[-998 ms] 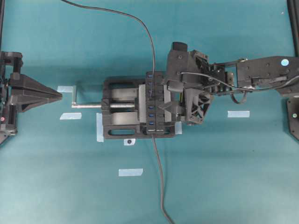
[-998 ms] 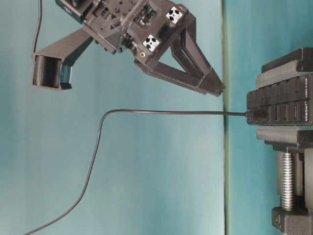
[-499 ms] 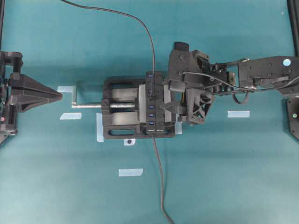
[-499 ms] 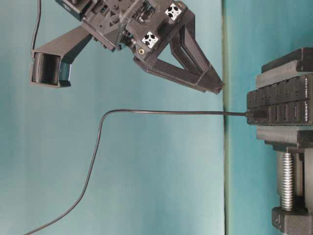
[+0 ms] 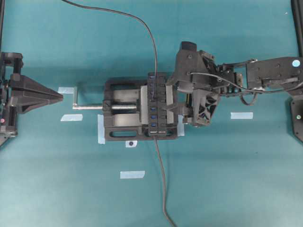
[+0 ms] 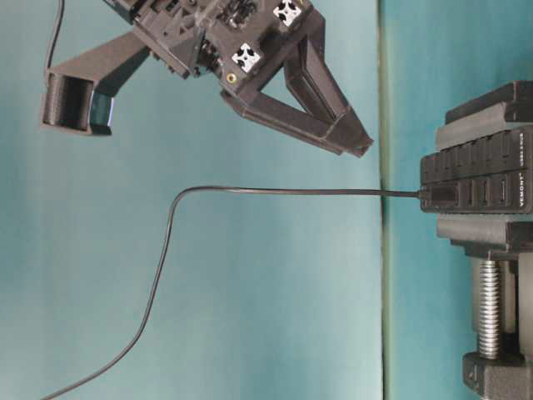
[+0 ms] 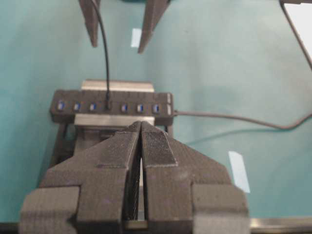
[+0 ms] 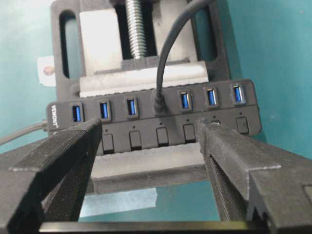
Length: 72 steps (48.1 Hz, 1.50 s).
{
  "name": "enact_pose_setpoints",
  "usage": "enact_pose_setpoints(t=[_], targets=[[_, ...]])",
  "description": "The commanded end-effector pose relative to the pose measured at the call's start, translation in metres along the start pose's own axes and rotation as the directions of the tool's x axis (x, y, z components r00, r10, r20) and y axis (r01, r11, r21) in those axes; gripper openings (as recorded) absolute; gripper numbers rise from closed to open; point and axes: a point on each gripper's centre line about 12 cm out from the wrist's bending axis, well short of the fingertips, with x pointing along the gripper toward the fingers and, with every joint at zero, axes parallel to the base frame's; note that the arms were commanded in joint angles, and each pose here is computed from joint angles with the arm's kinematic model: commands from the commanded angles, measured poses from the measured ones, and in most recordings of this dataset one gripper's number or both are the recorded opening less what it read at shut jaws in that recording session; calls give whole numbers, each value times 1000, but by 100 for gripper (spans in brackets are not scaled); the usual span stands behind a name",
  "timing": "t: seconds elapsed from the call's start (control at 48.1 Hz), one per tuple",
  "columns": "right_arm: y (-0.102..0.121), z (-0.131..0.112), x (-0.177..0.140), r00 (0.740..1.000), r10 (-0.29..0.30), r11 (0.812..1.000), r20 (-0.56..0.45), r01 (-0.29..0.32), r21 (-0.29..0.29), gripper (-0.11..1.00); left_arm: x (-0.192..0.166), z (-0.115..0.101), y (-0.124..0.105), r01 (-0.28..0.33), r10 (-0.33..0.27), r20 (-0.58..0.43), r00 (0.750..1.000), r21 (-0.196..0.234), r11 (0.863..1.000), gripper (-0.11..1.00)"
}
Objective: Insert the USB into the center port of the fixed hub
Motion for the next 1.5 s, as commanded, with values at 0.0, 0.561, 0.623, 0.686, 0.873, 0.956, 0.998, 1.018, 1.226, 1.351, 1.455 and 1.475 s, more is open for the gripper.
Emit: enact_pose_setpoints(t=[0.0,0.561,0.623,0.686,0.873,0.956,0.998,1.018,1.226,1.351,1.455,1.475], targets=[[2,9,-9,999,6,1000,43,-6,6,83,1,4,0,-1,1,9,1000,0,1000,0],[1,8,-9,999,6,1000,40,-6,6,83,1,4,0,-1,1,11,1000,0,1000,0],[1,8,-9,999,6,1000,38,-6,6,83,1,5,0,-1,1,12,1000,0,1000,0],[1,8,-9,999,6,1000,38,-6,6,83,1,5,0,-1,1,12,1000,0,1000,0],[1,7,-8,999,4,1000,37,-5,7,83,1,4,0,-1,1,11,1000,0,1000,0],[1,6,-8,999,5,1000,35,-6,8,83,1,4,0,-1,1,11,1000,1,1000,0],[1,6,-8,999,5,1000,35,-6,8,83,1,4,0,-1,1,11,1000,0,1000,0],[1,6,-8,999,5,1000,33,-6,8,83,1,4,0,-1,1,9,1000,1,1000,0],[1,7,-9,999,5,1000,37,-6,6,83,1,4,0,-1,1,11,1000,0,1000,0],[1,6,-8,999,5,1000,35,-6,6,83,1,4,0,-1,1,11,1000,1,1000,0],[1,6,-8,999,5,1000,35,-6,6,83,1,4,0,-1,1,11,1000,0,1000,0],[1,6,-8,999,5,1000,35,-6,6,83,1,5,0,-1,1,12,1000,0,1000,0]])
